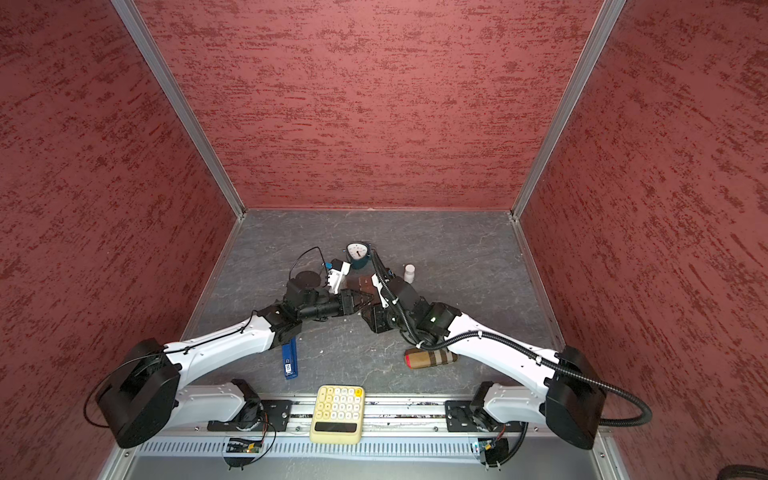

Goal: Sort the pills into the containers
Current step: 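Close the left gripper on the organizer's far end and open the right gripper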

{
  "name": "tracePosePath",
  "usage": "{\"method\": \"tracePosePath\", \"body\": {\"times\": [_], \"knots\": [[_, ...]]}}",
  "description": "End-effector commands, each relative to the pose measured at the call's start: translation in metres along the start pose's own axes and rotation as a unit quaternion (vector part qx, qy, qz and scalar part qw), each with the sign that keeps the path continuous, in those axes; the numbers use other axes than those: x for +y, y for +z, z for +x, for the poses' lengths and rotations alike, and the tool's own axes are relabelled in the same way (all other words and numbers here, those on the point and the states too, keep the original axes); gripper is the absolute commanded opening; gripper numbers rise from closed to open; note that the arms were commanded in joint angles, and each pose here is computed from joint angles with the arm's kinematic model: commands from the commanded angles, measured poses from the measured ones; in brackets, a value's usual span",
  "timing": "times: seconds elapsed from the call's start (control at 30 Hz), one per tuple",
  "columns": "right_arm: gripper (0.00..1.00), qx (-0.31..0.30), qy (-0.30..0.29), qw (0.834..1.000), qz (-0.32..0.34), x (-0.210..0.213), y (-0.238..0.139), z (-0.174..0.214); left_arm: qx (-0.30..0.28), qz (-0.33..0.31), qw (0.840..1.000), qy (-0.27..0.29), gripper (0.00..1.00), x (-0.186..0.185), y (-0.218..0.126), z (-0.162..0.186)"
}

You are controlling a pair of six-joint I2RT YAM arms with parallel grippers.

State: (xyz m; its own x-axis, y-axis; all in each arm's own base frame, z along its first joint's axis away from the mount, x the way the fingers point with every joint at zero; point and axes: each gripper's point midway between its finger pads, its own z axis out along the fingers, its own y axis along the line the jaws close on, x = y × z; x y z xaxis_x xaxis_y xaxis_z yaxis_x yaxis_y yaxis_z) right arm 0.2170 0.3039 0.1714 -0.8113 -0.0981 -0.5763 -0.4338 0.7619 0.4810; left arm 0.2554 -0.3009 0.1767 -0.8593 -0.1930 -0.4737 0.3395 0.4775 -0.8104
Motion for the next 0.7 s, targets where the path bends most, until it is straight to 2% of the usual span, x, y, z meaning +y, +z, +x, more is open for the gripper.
{"method": "tracePosePath", "body": {"times": [0.0, 0.1, 0.17, 0.23, 0.67], "knots": [[0.34, -0.007, -0.016, 0.999, 0.045, -0.007, -0.003, -0.012, 0.004, -0.034, 0.999, 0.012, 0.00, 0.014, 0.002, 0.003], [0.36, 0.002, -0.016, 0.997, 0.078, -0.017, 0.000, -0.012, 0.005, -0.041, 0.999, 0.015, 0.00, 0.015, 0.003, 0.003], [0.43, 0.006, -0.016, 0.996, 0.090, -0.020, 0.002, -0.012, 0.004, -0.044, 0.999, 0.015, 0.00, 0.016, 0.003, 0.003], [0.46, 0.009, -0.016, 0.996, 0.088, -0.019, 0.001, -0.011, 0.004, -0.046, 0.999, 0.015, 0.00, 0.017, 0.003, 0.003], [0.48, 0.010, -0.006, 0.998, -0.054, 0.032, -0.007, -0.013, 0.003, -0.047, 0.999, 0.013, 0.00, 0.022, 0.010, 0.003]]}}
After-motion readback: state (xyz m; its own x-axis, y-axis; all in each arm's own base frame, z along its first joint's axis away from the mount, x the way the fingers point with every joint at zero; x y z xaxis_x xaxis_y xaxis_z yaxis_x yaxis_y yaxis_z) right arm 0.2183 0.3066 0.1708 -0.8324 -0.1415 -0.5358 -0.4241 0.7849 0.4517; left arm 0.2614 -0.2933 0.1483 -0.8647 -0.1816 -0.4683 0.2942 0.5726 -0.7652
